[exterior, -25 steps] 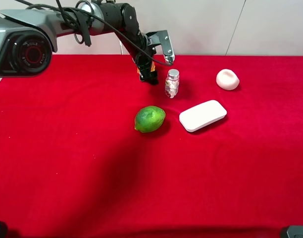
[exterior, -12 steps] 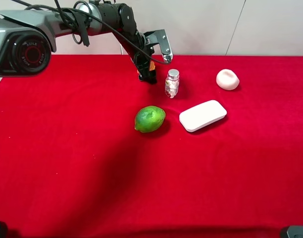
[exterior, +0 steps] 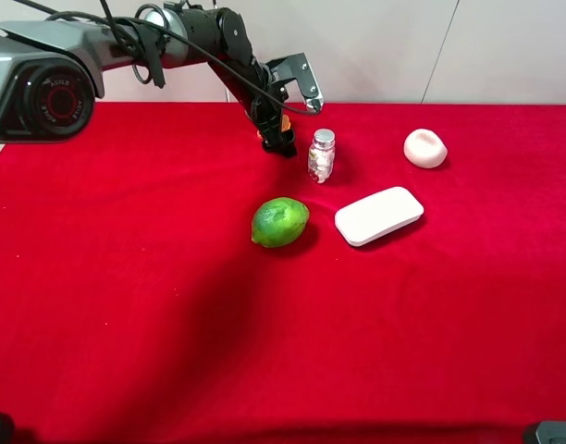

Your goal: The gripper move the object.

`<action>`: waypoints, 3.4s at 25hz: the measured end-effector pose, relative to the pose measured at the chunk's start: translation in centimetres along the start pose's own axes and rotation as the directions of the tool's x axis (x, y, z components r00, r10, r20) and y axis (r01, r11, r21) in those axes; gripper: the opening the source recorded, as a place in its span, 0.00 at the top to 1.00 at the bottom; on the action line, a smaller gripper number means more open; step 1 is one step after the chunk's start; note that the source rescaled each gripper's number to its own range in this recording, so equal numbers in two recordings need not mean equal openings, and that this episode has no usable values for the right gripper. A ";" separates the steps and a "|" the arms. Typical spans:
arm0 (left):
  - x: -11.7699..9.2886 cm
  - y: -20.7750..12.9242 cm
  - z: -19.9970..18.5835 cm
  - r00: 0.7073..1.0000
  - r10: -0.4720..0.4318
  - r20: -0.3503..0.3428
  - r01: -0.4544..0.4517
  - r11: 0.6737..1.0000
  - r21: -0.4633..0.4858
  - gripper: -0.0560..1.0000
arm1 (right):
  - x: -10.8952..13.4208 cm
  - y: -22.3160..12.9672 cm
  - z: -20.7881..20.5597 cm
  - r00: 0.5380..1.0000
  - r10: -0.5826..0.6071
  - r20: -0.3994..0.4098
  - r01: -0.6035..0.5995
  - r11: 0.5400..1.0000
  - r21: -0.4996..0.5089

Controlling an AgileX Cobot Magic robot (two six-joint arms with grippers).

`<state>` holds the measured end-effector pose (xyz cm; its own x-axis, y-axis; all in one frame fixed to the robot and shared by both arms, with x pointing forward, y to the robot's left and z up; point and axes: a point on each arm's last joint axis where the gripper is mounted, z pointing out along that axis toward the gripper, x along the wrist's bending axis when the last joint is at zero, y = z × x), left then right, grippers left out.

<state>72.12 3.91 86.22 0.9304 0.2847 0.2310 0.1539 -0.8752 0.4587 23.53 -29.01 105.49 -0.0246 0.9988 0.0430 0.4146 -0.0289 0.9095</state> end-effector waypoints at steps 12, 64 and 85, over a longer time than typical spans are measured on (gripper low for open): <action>0.7 -1.2 -0.3 0.998 -0.049 0.029 0.048 0.999 0.017 0.18 | 0.0 0.0 0.0 1.000 0.000 0.000 0.000 1.000 0.001; 2.4 -0.5 -6.7 0.995 -0.082 0.055 0.079 0.995 0.059 0.95 | 0.0 0.0 0.0 1.000 0.000 0.000 0.000 1.000 0.001; -6.2 8.8 -13.4 0.968 0.034 0.250 -0.054 0.996 0.073 0.95 | 0.0 0.0 0.0 1.000 0.000 0.000 0.000 1.000 0.000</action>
<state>63.27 -0.30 100.38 0.9887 0.1477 0.0243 0.1273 -0.9155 0.3816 23.53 -29.01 105.50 -0.0246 0.9988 0.0430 0.4142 -0.0289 0.9097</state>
